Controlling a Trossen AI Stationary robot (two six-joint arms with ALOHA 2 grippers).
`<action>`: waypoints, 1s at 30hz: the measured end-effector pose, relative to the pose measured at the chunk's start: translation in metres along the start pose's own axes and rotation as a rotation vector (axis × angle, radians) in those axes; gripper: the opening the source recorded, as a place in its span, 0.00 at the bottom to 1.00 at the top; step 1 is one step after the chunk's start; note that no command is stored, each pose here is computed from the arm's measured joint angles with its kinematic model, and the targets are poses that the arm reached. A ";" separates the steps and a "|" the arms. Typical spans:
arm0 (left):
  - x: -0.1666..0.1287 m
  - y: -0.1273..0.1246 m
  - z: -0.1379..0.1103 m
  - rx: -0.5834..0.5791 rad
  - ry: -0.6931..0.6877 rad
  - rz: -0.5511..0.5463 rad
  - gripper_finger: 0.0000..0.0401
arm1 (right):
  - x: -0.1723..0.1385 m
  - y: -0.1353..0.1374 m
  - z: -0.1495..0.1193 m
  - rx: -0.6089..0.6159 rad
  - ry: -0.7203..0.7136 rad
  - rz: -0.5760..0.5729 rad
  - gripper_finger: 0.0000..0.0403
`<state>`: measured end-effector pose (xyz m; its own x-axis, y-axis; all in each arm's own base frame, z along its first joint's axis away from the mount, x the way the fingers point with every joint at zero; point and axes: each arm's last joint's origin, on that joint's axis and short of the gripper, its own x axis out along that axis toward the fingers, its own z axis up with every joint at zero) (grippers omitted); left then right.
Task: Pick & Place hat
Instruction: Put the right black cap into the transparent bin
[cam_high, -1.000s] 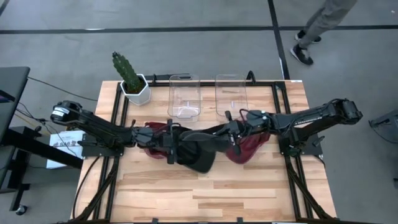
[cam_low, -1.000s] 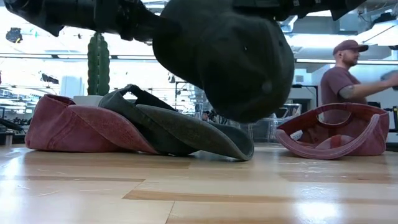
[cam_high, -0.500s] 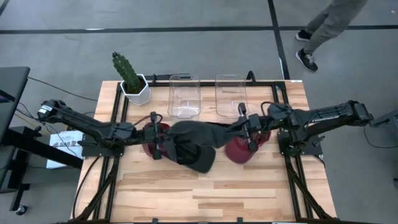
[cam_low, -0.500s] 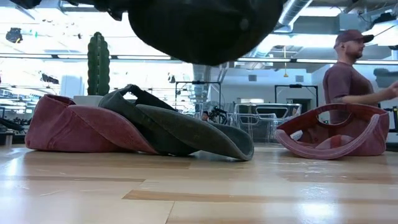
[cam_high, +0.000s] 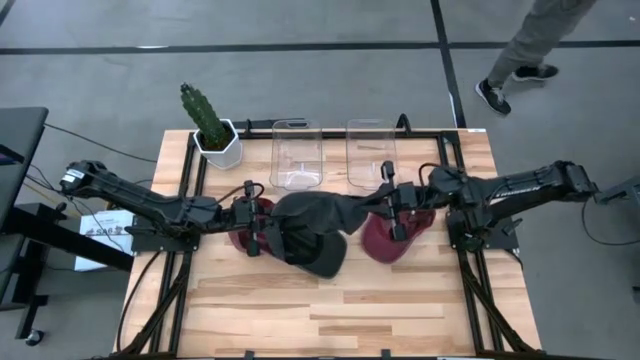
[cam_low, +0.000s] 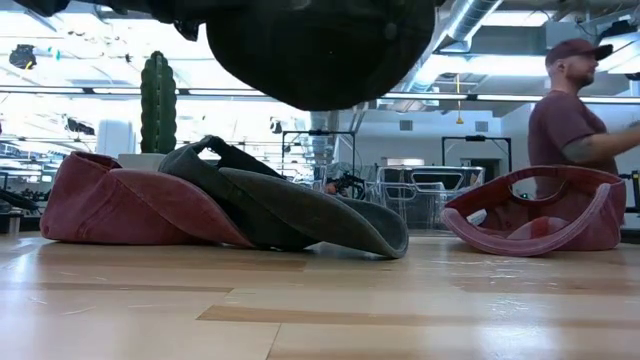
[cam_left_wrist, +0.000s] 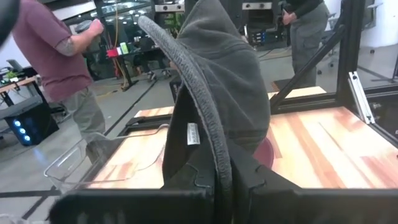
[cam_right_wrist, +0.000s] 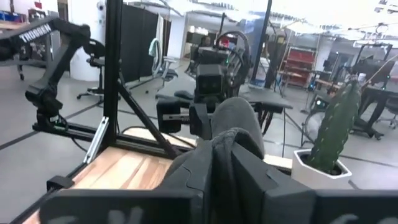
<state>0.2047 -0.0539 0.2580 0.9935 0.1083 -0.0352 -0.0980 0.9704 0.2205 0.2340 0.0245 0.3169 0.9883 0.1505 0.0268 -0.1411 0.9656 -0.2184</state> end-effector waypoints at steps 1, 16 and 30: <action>0.000 0.000 0.000 -0.006 -0.001 0.000 0.03 | 0.002 0.000 -0.002 0.000 0.009 0.002 0.15; -0.001 0.000 0.001 -0.065 -0.011 -0.003 0.03 | -0.008 -0.012 0.005 -0.105 0.038 -0.271 0.58; -0.010 0.011 0.033 -0.129 -0.304 0.039 0.03 | -0.031 -0.036 -0.002 -0.184 0.377 -1.108 0.36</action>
<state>0.1951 -0.0516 0.2926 0.9587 0.0955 0.2679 -0.1236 0.9882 0.0902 0.2090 -0.0157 0.3225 0.5257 -0.8506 0.0071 0.7828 0.4805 -0.3954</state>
